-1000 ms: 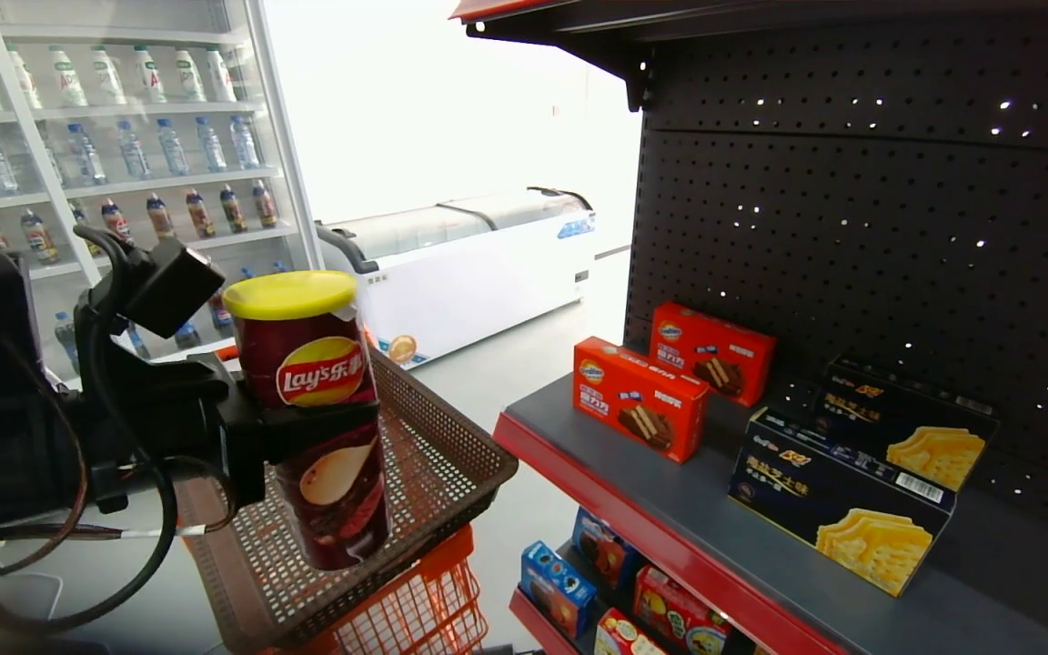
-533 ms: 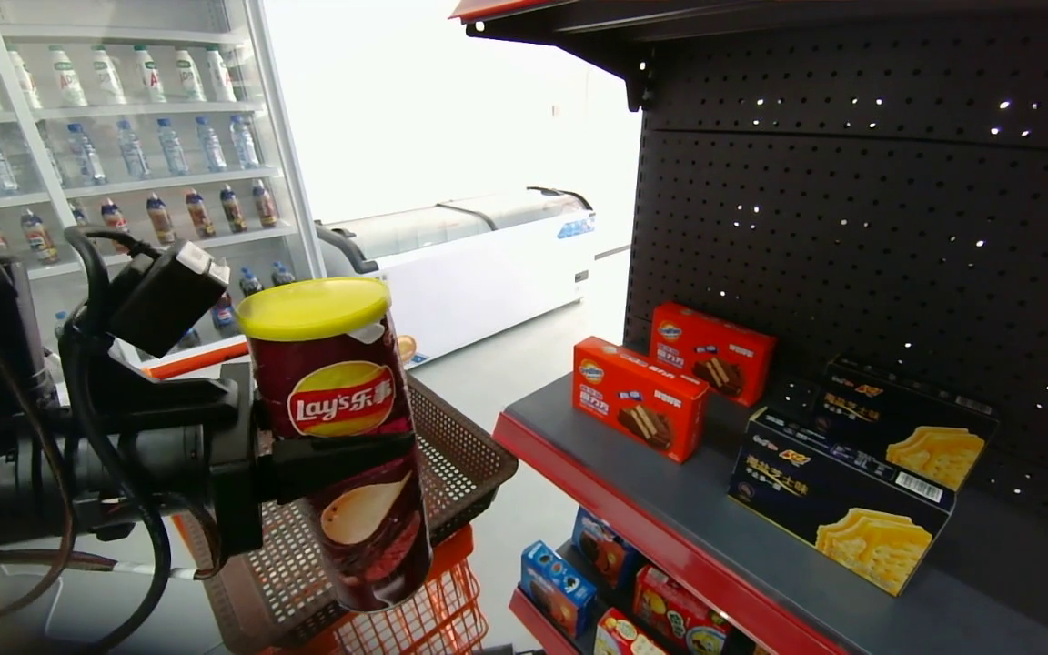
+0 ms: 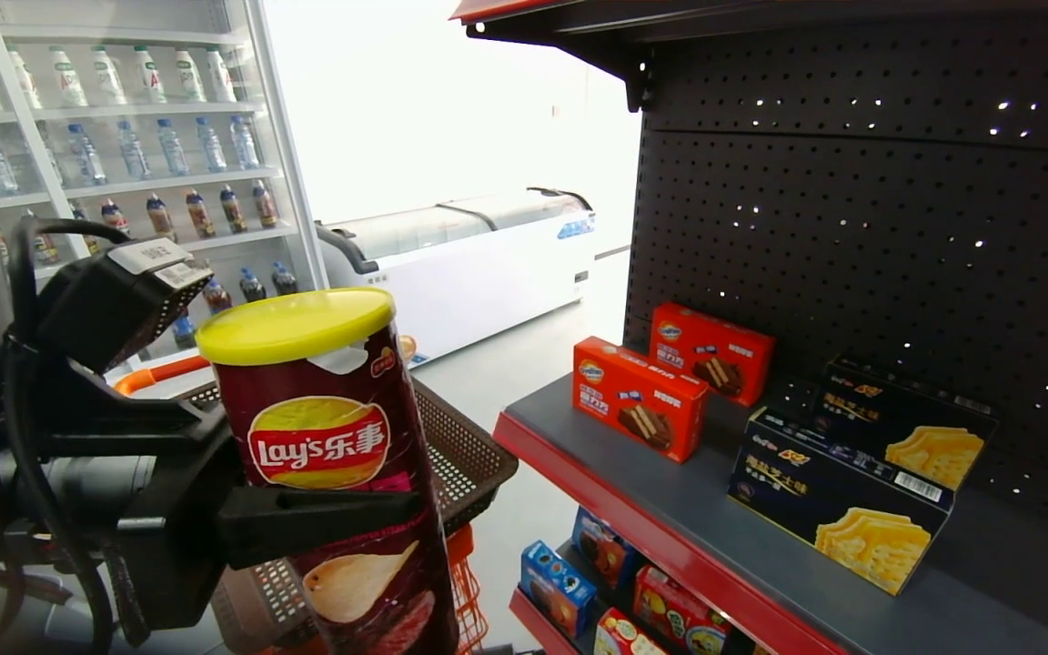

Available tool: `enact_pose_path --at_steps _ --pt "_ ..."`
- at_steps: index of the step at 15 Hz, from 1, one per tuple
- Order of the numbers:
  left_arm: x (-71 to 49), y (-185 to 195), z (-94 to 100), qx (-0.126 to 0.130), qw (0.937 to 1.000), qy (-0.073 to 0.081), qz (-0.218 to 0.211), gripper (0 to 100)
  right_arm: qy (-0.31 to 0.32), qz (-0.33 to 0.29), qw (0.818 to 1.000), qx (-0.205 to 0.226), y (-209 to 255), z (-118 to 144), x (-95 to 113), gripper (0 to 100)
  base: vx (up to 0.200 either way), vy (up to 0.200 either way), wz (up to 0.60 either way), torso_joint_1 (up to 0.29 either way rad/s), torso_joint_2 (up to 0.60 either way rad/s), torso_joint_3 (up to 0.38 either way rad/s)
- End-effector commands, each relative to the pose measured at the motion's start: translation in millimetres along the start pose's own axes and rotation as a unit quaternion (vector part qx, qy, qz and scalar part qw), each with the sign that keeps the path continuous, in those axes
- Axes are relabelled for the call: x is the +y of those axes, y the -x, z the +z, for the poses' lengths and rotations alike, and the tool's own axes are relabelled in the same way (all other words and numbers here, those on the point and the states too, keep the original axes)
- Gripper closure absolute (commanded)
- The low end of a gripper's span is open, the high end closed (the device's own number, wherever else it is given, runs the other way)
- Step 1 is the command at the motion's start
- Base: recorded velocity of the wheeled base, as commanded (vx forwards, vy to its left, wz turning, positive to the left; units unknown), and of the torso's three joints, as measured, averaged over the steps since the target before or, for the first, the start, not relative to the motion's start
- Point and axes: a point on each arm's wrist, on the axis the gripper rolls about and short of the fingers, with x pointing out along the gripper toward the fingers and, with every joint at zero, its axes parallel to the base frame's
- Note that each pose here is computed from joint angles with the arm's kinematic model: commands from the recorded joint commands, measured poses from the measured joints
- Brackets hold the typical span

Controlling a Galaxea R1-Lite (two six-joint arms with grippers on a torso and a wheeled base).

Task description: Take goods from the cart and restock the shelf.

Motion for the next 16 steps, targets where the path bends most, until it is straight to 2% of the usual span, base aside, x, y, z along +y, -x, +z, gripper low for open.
enact_pose_path --at_steps 1,16 --pt "0.5 -0.2 1.6 -0.002 1.0 -0.003 0.0 100 0.001 0.001 1.0 0.0 0.0 0.0 0.0 0 0.0 0.0 0.0 0.0 0.0 0.0" --pt "5.2 -1.5 -0.3 0.001 1.0 0.003 0.004 100 0.0 0.001 1.0 0.0 0.0 0.0 0.0 0 0.0 0.0 -0.6 0.003 0.0 0.002"
